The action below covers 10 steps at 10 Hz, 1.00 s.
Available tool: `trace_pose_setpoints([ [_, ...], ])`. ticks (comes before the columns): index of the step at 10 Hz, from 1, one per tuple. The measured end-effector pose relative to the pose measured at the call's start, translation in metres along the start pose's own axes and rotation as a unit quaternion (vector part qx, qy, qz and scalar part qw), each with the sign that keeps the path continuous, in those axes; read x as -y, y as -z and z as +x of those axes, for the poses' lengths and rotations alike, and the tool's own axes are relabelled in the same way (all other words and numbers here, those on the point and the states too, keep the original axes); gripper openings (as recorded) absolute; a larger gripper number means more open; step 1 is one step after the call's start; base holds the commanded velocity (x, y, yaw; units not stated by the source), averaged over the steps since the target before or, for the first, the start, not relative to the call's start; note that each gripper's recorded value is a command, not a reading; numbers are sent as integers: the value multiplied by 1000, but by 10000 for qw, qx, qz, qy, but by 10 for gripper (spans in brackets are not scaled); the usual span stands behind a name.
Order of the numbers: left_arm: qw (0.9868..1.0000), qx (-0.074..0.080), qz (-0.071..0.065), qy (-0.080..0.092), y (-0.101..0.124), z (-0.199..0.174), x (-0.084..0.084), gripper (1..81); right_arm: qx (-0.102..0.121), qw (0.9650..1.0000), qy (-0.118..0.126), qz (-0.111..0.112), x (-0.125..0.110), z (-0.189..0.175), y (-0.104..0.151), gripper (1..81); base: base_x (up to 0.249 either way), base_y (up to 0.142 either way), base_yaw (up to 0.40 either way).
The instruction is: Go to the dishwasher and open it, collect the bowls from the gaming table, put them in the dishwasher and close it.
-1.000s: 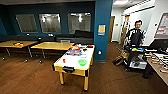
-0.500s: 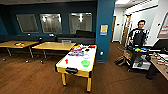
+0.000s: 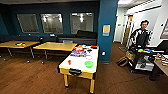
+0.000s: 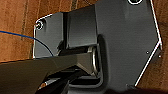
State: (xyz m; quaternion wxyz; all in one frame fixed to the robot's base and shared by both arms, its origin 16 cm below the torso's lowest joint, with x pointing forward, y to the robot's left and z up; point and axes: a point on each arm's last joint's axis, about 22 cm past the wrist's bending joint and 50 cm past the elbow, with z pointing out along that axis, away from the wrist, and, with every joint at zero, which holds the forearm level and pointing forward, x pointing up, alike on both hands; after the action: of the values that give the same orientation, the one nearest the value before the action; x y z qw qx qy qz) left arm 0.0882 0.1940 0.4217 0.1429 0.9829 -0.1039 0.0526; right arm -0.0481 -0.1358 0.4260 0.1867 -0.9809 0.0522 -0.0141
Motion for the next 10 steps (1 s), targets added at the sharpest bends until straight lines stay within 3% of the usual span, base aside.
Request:
trace_pose_setpoints([
  [5, 10000, 0, -12, 3, 0, 0, -2, 811, 6, 10000, 0, -23, -4, -1, 1, 811, 94, 93, 0],
  [7, 10000, -10, -67, 2, -2, 1, -10, 811, 11, 10000, -1, -89, -14, -1, 4, 811, 0, 196, 0],
  [10, 10000, -49, 10, -9, 0, 7, 2, 811, -55, 10000, 13, 7, 1, 8, 0, 811, 0, 195, 0],
])
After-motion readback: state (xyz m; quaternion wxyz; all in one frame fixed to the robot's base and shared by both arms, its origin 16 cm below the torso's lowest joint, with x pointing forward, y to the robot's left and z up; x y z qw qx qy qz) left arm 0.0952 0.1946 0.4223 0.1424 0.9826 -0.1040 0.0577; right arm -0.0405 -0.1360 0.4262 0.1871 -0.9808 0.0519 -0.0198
